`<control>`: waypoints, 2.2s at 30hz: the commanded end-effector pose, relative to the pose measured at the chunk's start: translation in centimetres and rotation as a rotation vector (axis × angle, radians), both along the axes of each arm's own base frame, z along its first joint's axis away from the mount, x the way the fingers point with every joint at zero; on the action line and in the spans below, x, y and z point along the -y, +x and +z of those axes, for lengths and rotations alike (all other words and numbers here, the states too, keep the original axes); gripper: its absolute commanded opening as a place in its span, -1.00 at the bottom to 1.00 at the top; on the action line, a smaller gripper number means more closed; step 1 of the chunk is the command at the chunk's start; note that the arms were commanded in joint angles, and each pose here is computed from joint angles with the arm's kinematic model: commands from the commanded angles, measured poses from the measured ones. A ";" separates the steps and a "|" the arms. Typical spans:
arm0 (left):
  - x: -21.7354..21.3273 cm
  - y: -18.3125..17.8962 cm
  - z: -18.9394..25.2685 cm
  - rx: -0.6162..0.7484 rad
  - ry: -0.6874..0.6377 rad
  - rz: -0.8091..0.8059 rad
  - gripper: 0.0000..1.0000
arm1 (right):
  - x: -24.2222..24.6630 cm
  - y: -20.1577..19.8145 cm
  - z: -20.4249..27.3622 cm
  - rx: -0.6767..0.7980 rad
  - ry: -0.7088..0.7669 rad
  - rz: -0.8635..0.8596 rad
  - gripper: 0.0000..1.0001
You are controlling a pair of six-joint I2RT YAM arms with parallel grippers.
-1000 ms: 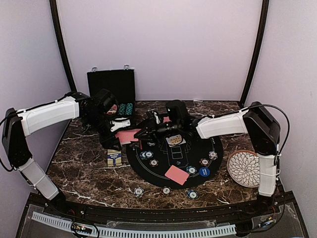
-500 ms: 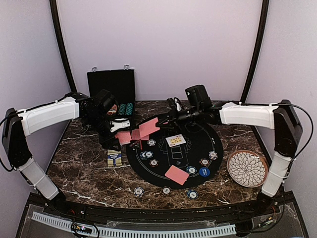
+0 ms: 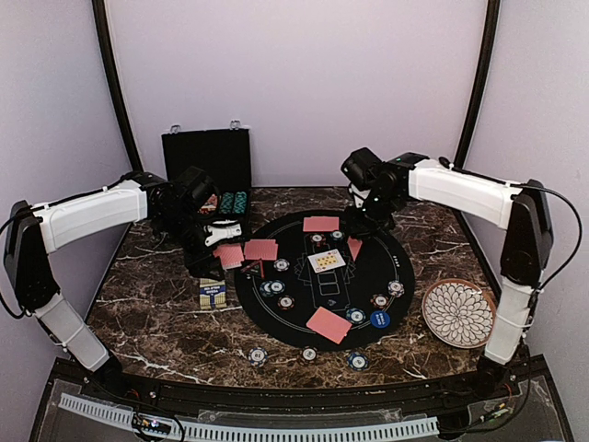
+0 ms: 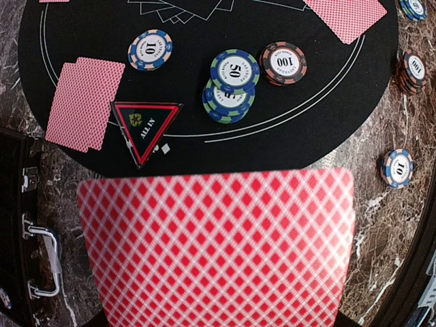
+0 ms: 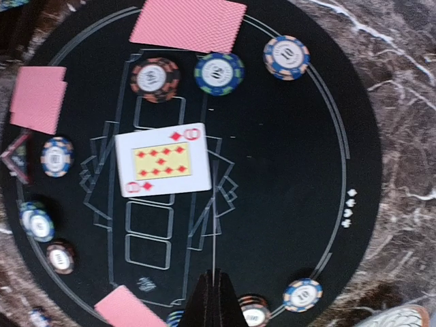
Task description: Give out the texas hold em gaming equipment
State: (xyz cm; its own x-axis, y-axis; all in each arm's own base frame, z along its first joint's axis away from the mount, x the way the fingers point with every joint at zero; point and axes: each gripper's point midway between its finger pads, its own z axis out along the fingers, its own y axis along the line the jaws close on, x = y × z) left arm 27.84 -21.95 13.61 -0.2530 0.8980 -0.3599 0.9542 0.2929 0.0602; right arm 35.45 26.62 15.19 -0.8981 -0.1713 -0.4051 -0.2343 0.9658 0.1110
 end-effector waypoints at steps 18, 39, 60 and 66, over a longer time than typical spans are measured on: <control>-0.3 -0.6 1.3 0.033 -0.023 -0.014 -1.00 | -6.8 -1.2 -9.2 0.092 -0.760 0.207 -1.00; -0.2 -0.5 1.7 0.025 -0.023 -0.014 -1.00 | -13.3 -1.9 -5.0 -0.002 0.006 0.178 0.11; -0.2 -0.7 1.4 0.016 -0.018 -0.020 -1.00 | -10.5 -12.6 -12.9 -0.286 0.190 0.234 -0.22; -0.2 -0.7 1.2 0.013 -0.014 -0.021 -1.00 | -10.2 -14.9 -13.9 -0.328 0.176 0.247 -0.27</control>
